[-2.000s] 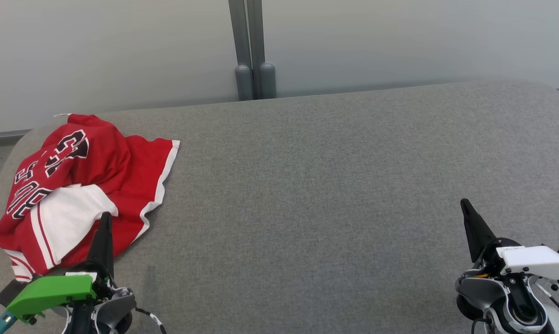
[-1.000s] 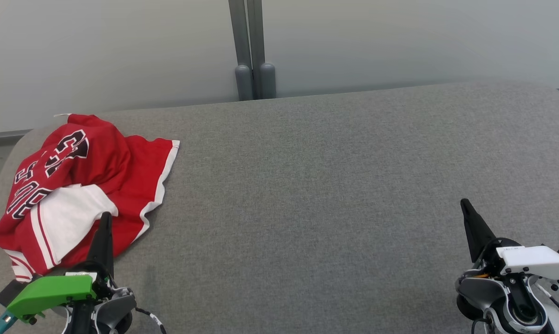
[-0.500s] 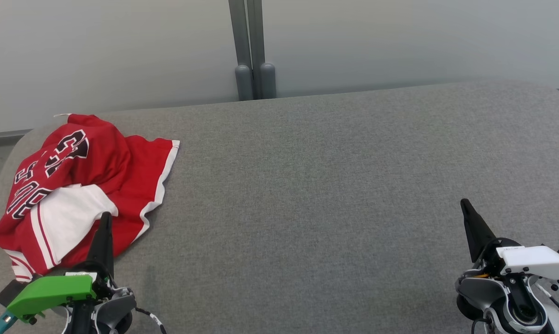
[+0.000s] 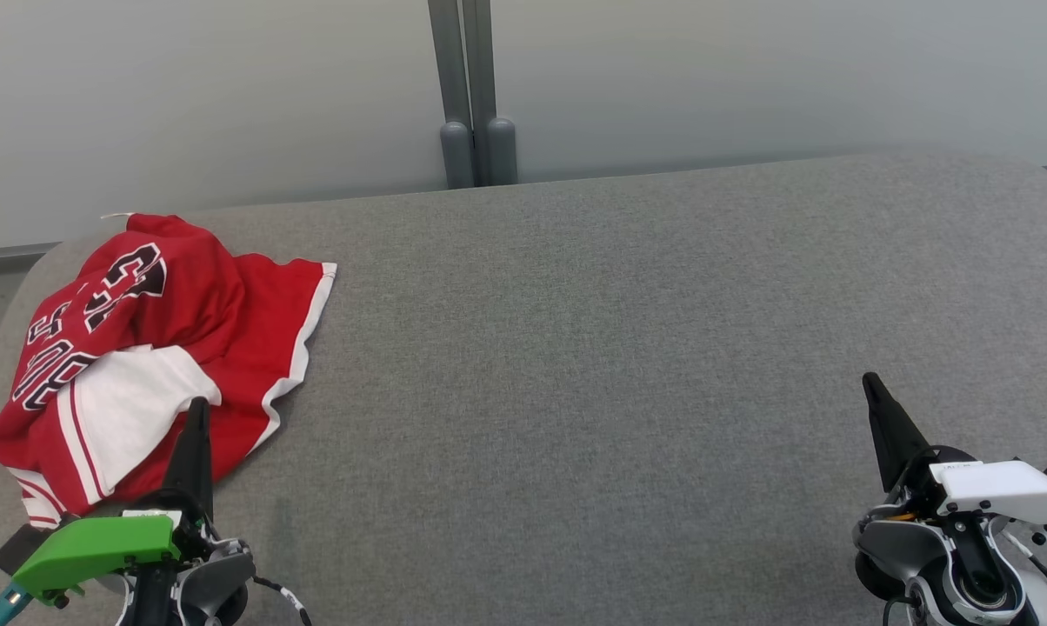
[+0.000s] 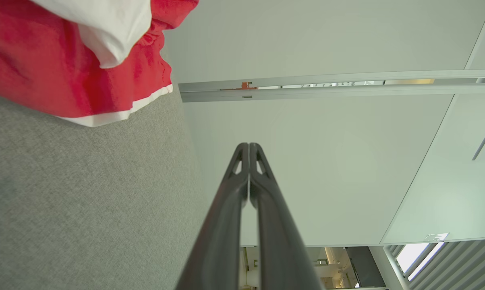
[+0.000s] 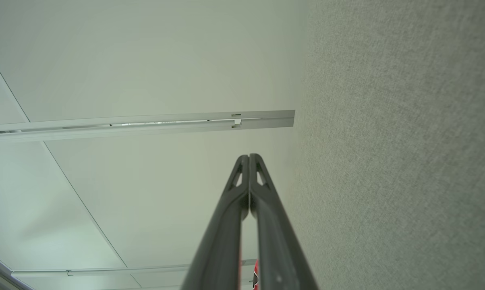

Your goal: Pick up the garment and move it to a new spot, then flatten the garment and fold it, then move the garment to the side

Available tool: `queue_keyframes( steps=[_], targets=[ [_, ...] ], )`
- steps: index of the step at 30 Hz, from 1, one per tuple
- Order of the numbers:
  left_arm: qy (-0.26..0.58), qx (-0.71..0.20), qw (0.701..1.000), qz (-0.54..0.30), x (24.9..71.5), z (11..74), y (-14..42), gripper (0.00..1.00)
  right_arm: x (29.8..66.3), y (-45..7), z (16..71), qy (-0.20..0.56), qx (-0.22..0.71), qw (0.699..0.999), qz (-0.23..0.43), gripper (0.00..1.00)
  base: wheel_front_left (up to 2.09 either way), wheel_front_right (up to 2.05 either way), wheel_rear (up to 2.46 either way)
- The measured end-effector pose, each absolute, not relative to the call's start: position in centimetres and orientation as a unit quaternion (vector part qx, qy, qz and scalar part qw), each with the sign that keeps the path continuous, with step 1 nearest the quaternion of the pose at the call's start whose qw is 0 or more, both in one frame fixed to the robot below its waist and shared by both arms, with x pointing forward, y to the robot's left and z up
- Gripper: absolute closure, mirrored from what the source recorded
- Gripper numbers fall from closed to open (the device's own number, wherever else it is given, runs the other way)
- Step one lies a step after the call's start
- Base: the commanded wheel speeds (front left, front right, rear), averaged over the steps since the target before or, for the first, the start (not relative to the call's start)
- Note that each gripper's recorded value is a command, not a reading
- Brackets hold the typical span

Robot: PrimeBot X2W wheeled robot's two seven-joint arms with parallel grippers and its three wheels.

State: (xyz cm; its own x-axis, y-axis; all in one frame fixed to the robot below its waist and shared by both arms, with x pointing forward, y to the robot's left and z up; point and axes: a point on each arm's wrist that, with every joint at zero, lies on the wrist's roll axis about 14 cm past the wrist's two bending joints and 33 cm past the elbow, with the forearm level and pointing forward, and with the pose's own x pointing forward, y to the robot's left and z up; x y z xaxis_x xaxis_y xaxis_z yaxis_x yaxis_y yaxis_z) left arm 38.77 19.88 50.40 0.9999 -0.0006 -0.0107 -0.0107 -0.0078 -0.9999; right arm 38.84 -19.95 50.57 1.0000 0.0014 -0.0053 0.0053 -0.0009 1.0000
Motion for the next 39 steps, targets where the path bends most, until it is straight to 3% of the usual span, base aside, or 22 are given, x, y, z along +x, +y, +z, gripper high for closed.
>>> queue_keyframes(
  steps=[10,11,17,24,39],
  targets=[
    [0.004,-0.710,0.704,0.004,38.8,50.4,19.9,1.00,38.8,-20.0,50.6,0.002,0.707,0.707,-0.001,1.00,0.00,0.00,0.00],
    [0.005,-0.710,0.704,0.005,38.7,50.3,19.9,0.00,38.8,-19.9,50.4,0.004,0.707,0.707,-0.003,0.00,0.00,0.00,0.00],
    [0.038,-0.714,0.699,0.038,37.3,47.2,19.5,0.00,37.4,-19.6,47.4,0.034,0.712,0.700,-0.036,0.00,0.00,0.00,0.00],
    [0.033,-0.702,0.710,0.042,37.2,47.3,19.4,0.00,37.4,-19.4,47.8,0.028,0.697,0.715,-0.034,0.00,0.00,0.00,0.00],
    [0.028,-0.606,0.794,0.043,36.9,47.8,19.4,0.00,37.7,-19.5,50.1,0.006,0.549,0.835,-0.010,0.00,0.00,0.00,0.00]
  ],
)
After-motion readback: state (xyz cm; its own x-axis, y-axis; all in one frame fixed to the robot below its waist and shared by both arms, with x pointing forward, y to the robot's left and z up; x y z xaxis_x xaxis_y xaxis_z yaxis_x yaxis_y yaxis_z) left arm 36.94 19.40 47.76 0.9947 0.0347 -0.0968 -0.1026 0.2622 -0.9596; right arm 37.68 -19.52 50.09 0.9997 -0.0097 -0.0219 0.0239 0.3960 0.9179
